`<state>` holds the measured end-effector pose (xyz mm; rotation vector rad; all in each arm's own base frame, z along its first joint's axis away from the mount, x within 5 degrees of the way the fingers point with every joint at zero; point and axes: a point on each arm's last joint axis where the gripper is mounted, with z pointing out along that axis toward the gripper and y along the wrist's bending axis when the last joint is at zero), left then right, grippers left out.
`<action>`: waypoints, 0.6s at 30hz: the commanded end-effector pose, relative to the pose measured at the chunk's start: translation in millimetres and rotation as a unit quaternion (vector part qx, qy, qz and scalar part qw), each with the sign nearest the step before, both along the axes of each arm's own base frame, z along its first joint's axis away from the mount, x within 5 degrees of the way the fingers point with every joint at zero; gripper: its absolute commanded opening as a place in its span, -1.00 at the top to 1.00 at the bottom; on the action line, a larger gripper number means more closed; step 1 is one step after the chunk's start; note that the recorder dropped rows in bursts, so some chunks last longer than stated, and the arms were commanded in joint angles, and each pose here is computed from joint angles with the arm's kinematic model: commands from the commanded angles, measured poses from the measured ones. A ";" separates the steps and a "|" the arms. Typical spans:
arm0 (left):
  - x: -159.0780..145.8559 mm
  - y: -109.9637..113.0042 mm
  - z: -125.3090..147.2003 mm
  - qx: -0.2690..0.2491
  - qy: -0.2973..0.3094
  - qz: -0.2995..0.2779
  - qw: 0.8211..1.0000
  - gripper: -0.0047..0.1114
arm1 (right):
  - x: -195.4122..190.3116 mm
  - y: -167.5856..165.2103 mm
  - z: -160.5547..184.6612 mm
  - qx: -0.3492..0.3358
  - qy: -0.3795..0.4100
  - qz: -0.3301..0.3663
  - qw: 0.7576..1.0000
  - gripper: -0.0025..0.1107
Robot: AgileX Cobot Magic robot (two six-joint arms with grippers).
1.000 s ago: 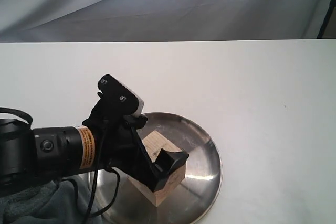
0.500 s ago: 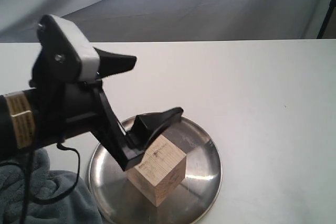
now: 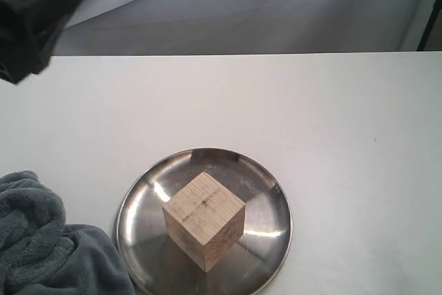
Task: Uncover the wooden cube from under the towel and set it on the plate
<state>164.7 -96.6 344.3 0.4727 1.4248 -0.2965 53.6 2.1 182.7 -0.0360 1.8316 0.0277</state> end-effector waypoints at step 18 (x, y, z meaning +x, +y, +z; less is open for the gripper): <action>22.2 83.7 -6.6 0.067 0.031 0.234 0.969 0.88 | -0.1 -0.4 -0.5 0.000 -0.002 -0.004 1.000 0.96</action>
